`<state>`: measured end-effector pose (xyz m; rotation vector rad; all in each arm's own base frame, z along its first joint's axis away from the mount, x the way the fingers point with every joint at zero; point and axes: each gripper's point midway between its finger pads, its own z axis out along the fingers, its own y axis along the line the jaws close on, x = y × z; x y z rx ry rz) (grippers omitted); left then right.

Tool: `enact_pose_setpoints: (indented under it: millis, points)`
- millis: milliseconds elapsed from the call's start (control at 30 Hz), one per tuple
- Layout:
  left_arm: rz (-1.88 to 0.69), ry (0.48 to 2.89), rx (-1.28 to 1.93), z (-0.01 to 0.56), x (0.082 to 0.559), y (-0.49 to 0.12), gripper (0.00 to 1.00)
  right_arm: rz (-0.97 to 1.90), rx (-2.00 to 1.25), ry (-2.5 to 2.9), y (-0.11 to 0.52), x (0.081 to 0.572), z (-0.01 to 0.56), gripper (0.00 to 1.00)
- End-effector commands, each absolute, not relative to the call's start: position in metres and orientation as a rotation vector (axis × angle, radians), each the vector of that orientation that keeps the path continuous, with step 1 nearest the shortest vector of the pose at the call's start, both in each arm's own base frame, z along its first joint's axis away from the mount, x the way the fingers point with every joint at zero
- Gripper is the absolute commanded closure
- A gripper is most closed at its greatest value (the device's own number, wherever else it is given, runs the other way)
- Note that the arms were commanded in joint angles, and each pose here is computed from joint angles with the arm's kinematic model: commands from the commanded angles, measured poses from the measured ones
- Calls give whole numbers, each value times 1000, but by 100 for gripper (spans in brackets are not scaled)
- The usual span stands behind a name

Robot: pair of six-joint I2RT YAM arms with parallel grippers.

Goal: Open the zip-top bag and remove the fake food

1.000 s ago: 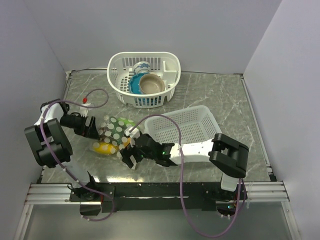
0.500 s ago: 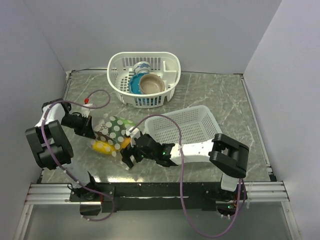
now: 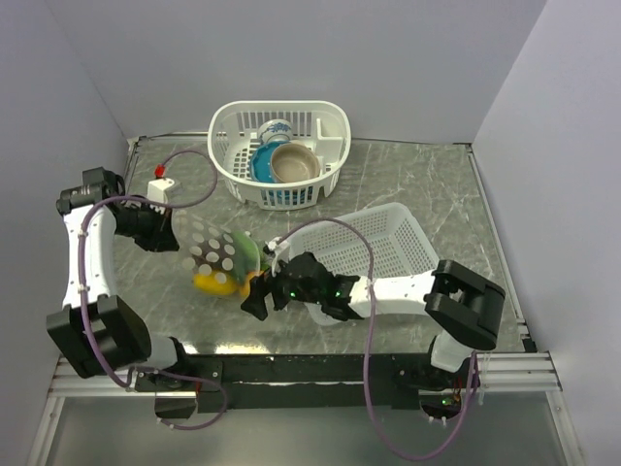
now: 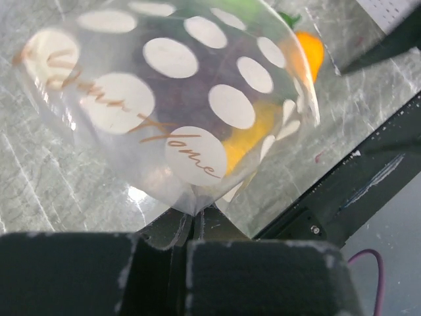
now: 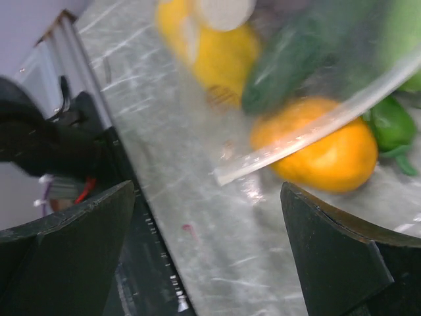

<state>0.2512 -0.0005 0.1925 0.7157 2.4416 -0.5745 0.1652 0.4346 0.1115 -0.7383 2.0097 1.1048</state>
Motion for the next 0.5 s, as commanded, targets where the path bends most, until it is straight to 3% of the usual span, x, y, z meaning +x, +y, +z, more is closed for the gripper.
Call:
enact_pose_setpoints:
  millis: [0,167,467]
  points:
    - [-615,2472,717,184,241,-6,99,1006,-682,1999,437,181,116,0]
    - [-484,2544,684,157,246,14,99,925,-569,1979,421,188,118,0]
    - [-12,2646,566,108,285,83,99,380,-495,1802,393,220,149,0]
